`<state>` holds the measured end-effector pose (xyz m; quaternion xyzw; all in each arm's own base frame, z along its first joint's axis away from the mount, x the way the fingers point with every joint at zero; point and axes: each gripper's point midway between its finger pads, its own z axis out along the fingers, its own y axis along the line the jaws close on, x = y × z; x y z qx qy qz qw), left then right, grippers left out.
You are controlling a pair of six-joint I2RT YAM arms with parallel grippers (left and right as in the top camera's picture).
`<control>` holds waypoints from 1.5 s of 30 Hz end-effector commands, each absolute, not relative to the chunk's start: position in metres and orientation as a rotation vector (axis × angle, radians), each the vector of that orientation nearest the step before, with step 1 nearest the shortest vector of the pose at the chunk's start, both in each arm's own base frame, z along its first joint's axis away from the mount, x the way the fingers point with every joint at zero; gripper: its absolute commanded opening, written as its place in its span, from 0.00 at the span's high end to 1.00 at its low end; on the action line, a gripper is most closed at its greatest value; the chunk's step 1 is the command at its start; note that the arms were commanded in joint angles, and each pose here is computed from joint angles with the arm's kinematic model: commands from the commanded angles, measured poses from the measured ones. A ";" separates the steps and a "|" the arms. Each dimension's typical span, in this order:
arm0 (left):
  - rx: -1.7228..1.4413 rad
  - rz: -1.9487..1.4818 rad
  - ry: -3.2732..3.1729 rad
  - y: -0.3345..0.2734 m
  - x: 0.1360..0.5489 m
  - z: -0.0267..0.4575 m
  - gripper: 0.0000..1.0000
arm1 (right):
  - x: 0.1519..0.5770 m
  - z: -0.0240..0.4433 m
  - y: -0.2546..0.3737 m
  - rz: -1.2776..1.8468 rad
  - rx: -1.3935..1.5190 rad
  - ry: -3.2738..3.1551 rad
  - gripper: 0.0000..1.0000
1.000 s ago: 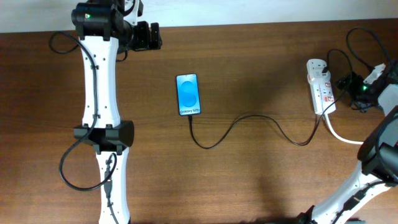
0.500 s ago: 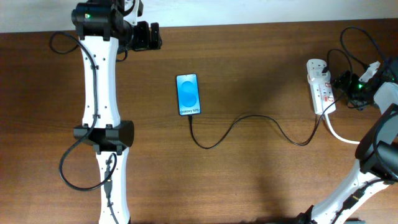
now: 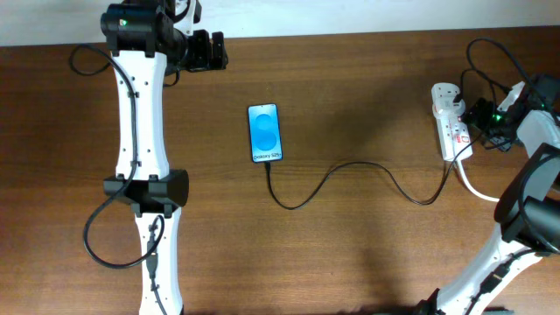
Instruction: Plug charger to phone and switch on socket
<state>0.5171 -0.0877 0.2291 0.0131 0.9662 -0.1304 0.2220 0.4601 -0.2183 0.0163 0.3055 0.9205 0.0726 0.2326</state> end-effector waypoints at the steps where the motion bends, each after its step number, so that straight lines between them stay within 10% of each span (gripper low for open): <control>1: 0.042 -0.362 2.646 -0.086 0.516 0.239 0.01 | 0.453 -0.007 -0.200 0.204 0.816 2.620 0.12; 45: 0.042 -0.362 2.646 -0.086 0.516 0.239 0.01 | 0.431 0.021 -0.233 0.129 0.891 2.684 0.01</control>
